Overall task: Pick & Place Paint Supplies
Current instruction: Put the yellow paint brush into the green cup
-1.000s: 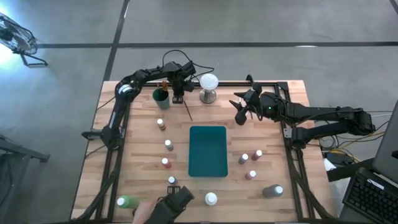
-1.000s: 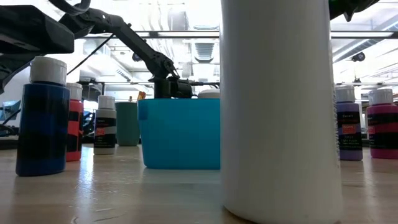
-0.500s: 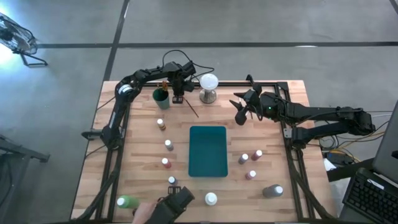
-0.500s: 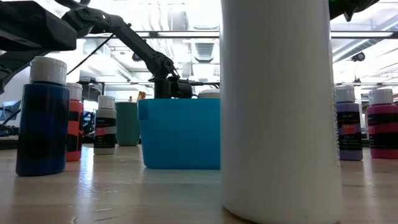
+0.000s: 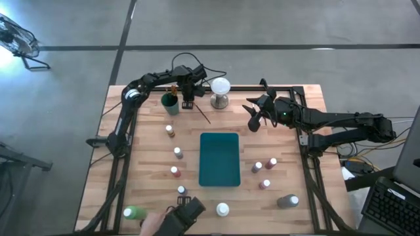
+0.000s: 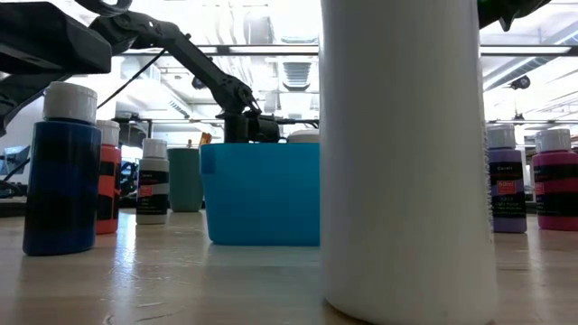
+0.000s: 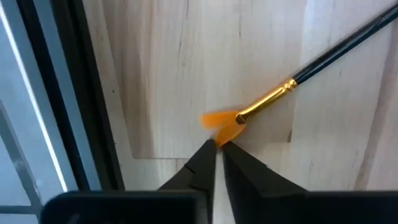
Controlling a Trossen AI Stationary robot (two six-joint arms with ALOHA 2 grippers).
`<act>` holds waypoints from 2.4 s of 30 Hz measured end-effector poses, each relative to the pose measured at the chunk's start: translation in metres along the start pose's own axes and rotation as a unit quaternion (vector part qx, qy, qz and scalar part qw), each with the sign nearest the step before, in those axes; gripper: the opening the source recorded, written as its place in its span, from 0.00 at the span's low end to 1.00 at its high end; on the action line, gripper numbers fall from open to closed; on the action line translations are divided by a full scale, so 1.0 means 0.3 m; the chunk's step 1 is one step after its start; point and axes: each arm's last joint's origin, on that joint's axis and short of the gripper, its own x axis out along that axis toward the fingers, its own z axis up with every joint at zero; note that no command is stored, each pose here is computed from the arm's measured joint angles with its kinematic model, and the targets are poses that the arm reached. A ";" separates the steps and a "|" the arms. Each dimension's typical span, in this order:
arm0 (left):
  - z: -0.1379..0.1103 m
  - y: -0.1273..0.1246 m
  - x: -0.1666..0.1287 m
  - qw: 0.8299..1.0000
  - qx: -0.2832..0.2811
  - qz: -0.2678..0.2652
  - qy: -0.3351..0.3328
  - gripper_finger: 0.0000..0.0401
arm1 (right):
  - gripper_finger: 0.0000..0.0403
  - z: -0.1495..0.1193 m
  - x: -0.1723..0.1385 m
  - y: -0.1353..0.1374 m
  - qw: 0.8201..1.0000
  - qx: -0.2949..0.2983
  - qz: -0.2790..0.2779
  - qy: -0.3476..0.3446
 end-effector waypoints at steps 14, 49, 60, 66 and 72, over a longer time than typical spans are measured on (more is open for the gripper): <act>0.006 -0.002 -0.002 0.998 0.030 0.042 0.037 0.37 | 0.35 0.000 0.000 0.000 1.000 0.000 0.000 0.000; 0.060 -0.040 -0.006 0.998 0.057 0.013 -0.024 0.36 | 0.44 -0.001 0.000 0.000 1.000 0.000 0.000 0.002; 0.033 -0.055 0.023 0.997 0.061 0.029 0.027 0.03 | 0.38 -0.001 0.000 0.000 1.000 -0.001 0.000 0.002; 0.022 -0.051 0.014 0.995 0.063 0.044 0.064 0.01 | 0.34 -0.001 0.000 0.000 1.000 0.000 0.001 0.002; 0.005 -0.055 -0.019 0.994 0.055 0.042 0.079 0.00 | 0.31 -0.002 0.000 0.000 1.000 0.003 0.001 0.002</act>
